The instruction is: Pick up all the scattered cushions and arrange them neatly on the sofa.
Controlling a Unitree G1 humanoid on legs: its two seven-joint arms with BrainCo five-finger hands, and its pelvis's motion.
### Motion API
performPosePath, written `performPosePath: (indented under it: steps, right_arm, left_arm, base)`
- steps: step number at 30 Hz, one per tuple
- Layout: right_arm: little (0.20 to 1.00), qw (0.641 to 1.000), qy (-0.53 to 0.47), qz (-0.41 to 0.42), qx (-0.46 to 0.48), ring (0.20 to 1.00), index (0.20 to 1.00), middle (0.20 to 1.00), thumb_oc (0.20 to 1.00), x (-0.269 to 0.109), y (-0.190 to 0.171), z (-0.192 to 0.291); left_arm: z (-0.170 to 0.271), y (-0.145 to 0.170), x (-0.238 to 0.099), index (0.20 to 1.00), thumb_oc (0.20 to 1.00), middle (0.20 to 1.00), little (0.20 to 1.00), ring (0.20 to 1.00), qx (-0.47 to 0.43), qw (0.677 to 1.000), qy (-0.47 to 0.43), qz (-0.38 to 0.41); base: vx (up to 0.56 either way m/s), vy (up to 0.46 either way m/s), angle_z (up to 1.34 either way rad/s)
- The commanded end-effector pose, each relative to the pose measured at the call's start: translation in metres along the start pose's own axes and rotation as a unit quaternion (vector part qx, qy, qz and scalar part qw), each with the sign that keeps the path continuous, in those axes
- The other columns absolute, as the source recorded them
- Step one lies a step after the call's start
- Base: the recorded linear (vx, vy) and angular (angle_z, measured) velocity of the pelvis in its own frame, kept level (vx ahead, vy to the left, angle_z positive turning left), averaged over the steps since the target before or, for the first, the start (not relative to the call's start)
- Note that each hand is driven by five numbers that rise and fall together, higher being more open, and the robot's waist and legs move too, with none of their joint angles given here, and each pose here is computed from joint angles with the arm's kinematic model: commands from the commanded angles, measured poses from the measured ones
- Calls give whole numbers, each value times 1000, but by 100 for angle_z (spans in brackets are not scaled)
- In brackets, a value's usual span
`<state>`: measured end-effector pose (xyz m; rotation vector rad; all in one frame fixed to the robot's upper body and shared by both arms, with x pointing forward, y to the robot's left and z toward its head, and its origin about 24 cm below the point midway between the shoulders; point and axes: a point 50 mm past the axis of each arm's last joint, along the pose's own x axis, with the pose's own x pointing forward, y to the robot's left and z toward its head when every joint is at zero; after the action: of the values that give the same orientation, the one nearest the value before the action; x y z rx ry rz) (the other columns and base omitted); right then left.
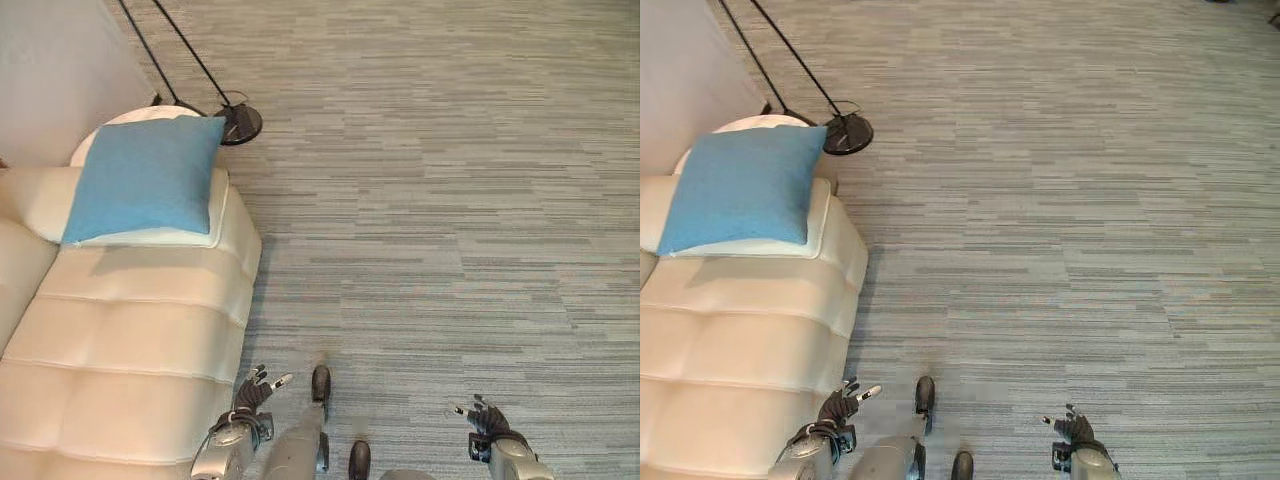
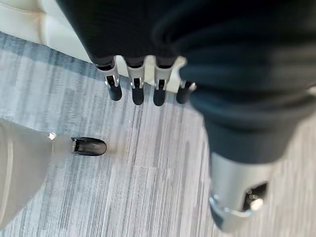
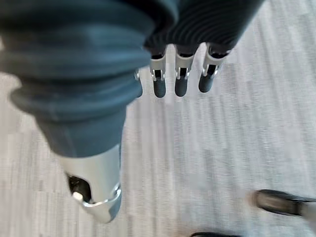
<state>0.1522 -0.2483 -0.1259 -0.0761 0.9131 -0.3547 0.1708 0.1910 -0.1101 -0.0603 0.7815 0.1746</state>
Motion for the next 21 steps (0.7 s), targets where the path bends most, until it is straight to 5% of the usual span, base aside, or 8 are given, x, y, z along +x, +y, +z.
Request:
performPosePath:
  steps: [1,9,21]
  right_arm:
    - [1000,1000,5,-2,-5,1000,1000,1000,1000,-3,-4,-8]
    - [1000,1000,-1,12,0,1000,1000,1000,1000,-4,4,-6]
    - [1000,999,31,-7,0,1000,1000,1000,1000,-7,-7,-25]
  left_arm:
    - [26,5,3,1000,1000,1000,1000,1000,41,998,-52,-2]
    - [40,5,4,1000,1000,1000,1000,1000,53,996,-73,-10]
    - [28,8,4,1000,1000,1000,1000,1000,63,996,-58,-11]
  base:
    - [529,301,11]
    - [330,201,25]
    - [350,-163,53]
